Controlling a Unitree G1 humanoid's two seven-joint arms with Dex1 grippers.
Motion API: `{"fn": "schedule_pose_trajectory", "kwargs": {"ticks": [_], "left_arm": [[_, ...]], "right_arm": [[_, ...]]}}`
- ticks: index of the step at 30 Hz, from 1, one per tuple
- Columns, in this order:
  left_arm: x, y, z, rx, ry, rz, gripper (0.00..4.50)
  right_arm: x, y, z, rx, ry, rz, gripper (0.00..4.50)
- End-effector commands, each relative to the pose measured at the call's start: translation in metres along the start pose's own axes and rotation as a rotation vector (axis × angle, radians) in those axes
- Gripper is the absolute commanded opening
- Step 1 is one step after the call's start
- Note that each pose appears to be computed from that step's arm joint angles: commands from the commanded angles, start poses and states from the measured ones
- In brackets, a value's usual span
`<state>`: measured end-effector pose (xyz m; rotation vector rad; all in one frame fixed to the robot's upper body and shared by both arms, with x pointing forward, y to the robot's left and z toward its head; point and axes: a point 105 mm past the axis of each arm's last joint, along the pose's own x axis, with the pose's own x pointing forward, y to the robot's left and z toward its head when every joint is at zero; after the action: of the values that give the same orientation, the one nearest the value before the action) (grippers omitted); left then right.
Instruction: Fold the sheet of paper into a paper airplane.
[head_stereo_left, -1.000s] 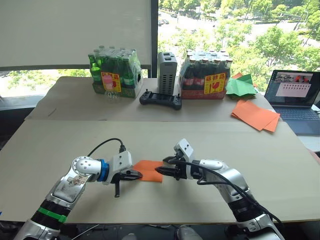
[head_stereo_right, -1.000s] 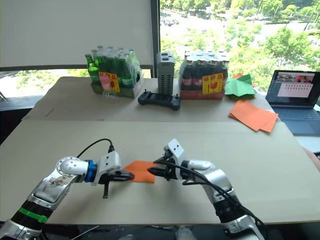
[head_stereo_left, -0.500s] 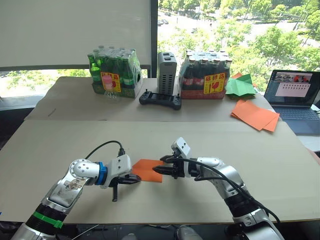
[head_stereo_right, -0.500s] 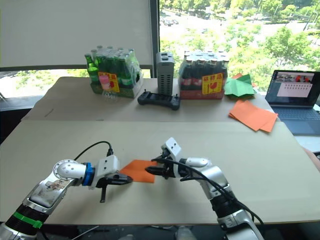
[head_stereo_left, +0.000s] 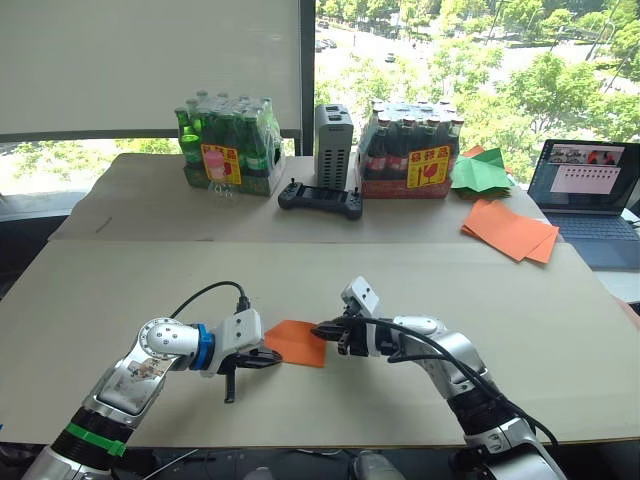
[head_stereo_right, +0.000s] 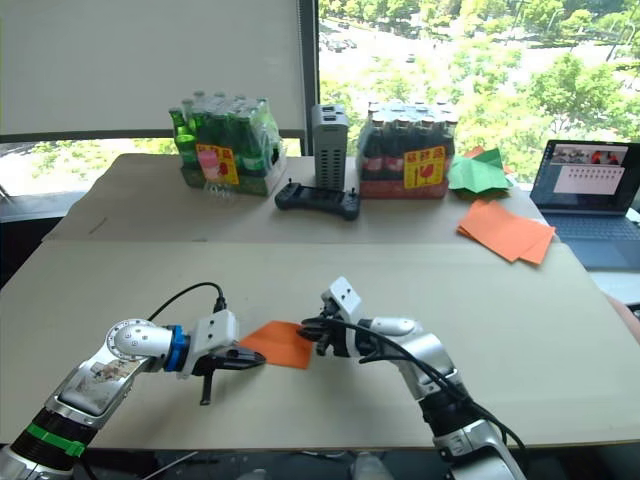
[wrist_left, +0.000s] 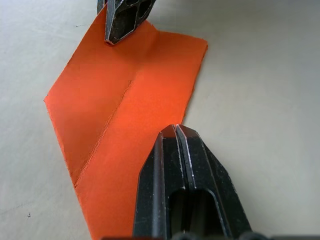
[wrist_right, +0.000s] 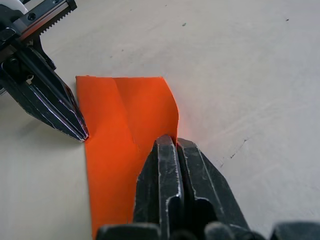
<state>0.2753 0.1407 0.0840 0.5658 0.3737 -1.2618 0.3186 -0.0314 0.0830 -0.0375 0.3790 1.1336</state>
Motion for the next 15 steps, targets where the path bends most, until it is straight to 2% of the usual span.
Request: {"fn": "schedule_pose_trajectory", "kwargs": {"ticks": [1, 4, 10, 15], "left_arm": [[-0.003, 0.003, 0.004, 0.011, -0.01, 0.01, 0.0], [-0.003, 0.004, 0.003, 0.006, -0.007, 0.012, 0.0], [-0.003, 0.009, -0.001, -0.027, -0.011, 0.019, 0.0], [-0.004, 0.012, -0.003, -0.038, -0.014, 0.021, 0.0]], "right_arm": [[-0.001, 0.011, 0.012, -0.077, -0.06, 0.024, 0.04], [-0.003, 0.014, 0.015, -0.126, -0.089, 0.014, 0.04], [-0.011, 0.035, 0.03, -0.477, -0.199, -0.04, 0.04], [-0.009, 0.053, 0.011, -0.826, -0.161, -0.033, 0.04]]}}
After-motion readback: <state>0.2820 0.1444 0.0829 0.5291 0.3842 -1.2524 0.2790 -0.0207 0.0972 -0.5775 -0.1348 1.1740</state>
